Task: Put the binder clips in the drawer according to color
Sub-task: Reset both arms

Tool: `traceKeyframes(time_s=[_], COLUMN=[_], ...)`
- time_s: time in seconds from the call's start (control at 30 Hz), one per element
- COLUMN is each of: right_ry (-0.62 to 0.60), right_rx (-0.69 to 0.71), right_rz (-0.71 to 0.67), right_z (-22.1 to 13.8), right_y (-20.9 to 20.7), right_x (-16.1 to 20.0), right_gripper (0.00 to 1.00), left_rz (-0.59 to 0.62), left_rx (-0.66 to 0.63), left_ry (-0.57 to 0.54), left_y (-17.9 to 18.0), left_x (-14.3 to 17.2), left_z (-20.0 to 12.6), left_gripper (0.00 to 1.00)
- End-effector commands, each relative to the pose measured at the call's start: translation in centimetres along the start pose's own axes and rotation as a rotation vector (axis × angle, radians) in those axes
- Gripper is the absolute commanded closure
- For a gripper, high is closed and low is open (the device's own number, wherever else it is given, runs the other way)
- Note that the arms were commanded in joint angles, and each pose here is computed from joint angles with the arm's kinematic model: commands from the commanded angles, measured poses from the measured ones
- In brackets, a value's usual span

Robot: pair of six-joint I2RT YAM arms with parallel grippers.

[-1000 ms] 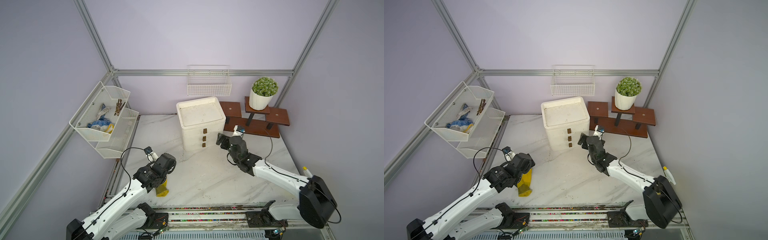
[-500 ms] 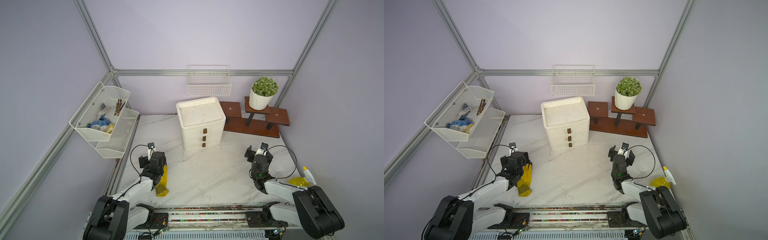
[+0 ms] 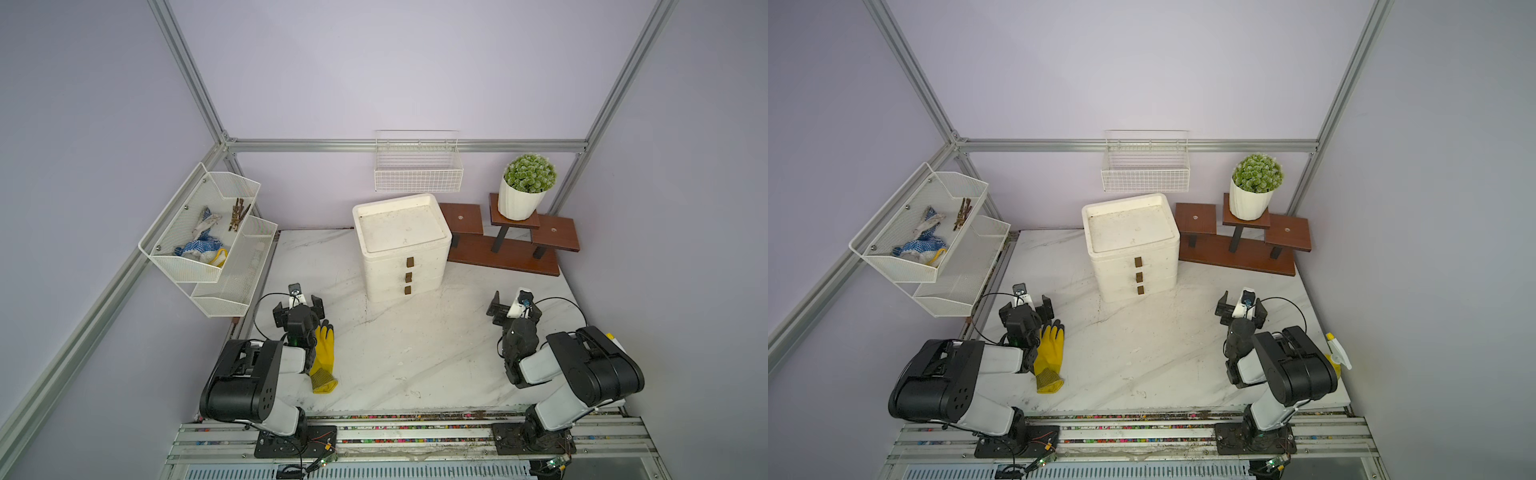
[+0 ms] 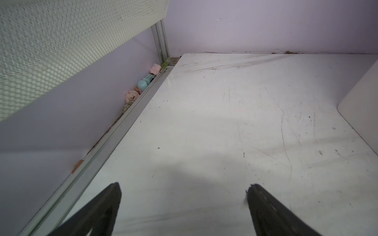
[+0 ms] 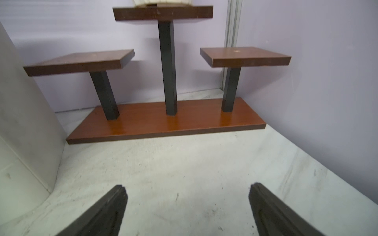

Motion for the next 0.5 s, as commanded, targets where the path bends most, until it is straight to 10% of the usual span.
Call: traceKeyframes(time_s=[0.0,0.47], right_ry=[-0.055,0.019], right_rx=[-0.006,-0.003], right_rz=[0.018,0.027], right_z=[1.0,2.7], right_y=[0.2,0.1], right_x=[-1.6,-1.5], right_gripper=[0.01,0.01], left_rz=[-0.052,-0.020], left_rx=[0.063,0.104], left_ry=[-0.128,-0.051], left_y=[-0.5,-0.8], left_x=[-1.5,-2.0], left_z=[0.2,1.4], left_gripper=[0.00,0.00])
Point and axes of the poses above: each gripper's point midway between its finger pads, its own z axis out along the fingers, its own y axis along the line the jaws close on, x = y × z, the point moved 10 cm from there along -z, back along the fingers, and after that the axes turned 6 degrees about -z, right-handed, at the moved point
